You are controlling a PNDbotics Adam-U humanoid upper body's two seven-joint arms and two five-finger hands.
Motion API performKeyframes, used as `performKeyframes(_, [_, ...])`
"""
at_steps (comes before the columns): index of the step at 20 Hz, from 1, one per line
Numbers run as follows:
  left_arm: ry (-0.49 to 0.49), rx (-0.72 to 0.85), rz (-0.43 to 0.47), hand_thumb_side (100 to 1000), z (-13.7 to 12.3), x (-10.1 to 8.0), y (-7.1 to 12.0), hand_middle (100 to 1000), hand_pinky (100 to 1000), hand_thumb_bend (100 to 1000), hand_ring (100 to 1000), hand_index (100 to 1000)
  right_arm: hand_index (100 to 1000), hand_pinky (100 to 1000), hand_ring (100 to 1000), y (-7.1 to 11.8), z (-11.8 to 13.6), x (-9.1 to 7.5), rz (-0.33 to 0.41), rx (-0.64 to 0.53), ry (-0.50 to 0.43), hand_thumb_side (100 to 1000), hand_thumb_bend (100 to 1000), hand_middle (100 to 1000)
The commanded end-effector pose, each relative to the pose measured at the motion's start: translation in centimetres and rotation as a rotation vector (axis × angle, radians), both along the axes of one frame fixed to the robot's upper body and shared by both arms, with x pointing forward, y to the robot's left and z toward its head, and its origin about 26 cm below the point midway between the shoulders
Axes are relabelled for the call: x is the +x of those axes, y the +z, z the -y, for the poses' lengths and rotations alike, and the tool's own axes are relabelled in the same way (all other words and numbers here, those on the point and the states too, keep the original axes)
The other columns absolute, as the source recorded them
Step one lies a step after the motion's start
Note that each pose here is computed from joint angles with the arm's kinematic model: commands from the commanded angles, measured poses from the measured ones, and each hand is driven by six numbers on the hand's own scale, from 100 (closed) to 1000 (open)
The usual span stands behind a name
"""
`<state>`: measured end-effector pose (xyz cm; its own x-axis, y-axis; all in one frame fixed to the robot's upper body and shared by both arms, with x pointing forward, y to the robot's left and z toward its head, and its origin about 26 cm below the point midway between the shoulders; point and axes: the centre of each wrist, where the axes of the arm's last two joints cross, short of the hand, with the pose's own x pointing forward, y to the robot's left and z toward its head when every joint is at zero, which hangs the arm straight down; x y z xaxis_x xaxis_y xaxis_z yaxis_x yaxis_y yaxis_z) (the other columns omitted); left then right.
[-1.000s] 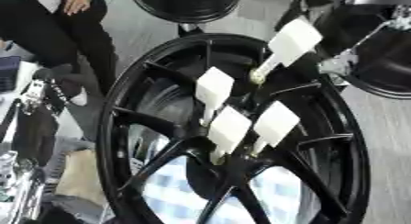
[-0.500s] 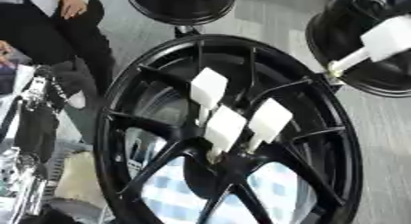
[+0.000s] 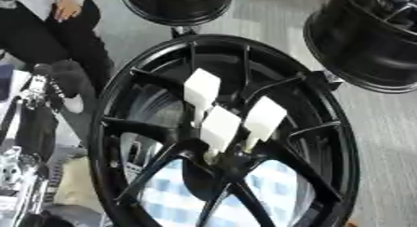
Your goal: Pull the pin out of the wheel hub.
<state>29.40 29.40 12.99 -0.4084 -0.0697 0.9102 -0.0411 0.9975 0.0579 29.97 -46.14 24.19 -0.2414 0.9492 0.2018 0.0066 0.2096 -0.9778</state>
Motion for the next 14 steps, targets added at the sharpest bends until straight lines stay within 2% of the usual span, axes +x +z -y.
performKeyframes(1, [0.013, 0.017, 0.021, 815, -0.4, -0.2, 0.6, 650, 897, 100, 778, 804, 745, 886, 807, 0.4, 2.3, -0.6, 0.013, -0.054, -0.140, 253, 100, 684])
performKeyframes(3, [0.015, 0.017, 0.020, 815, -0.4, -0.2, 0.6, 650, 897, 100, 778, 804, 831, 904, 873, -0.8, 3.3, -0.8, -0.042, -0.072, -0.208, 245, 100, 811])
performKeyframes(5, [0.016, 0.017, 0.020, 815, -0.4, -0.2, 0.6, 650, 897, 100, 778, 804, 862, 917, 905, -1.6, 4.2, -1.0, -0.104, -0.075, -0.254, 246, 101, 859])
performKeyframes(9, [0.017, 0.017, 0.019, 816, -0.4, -0.2, 0.5, 650, 898, 100, 778, 805, 874, 921, 918, -2.5, 5.2, -1.2, -0.158, -0.071, -0.301, 257, 125, 872])
performKeyframes(14, [0.017, 0.018, 0.015, 817, -0.4, -0.3, 0.4, 650, 898, 100, 778, 805, 874, 919, 914, -2.8, 5.2, -1.3, -0.142, -0.064, -0.306, 266, 114, 866])
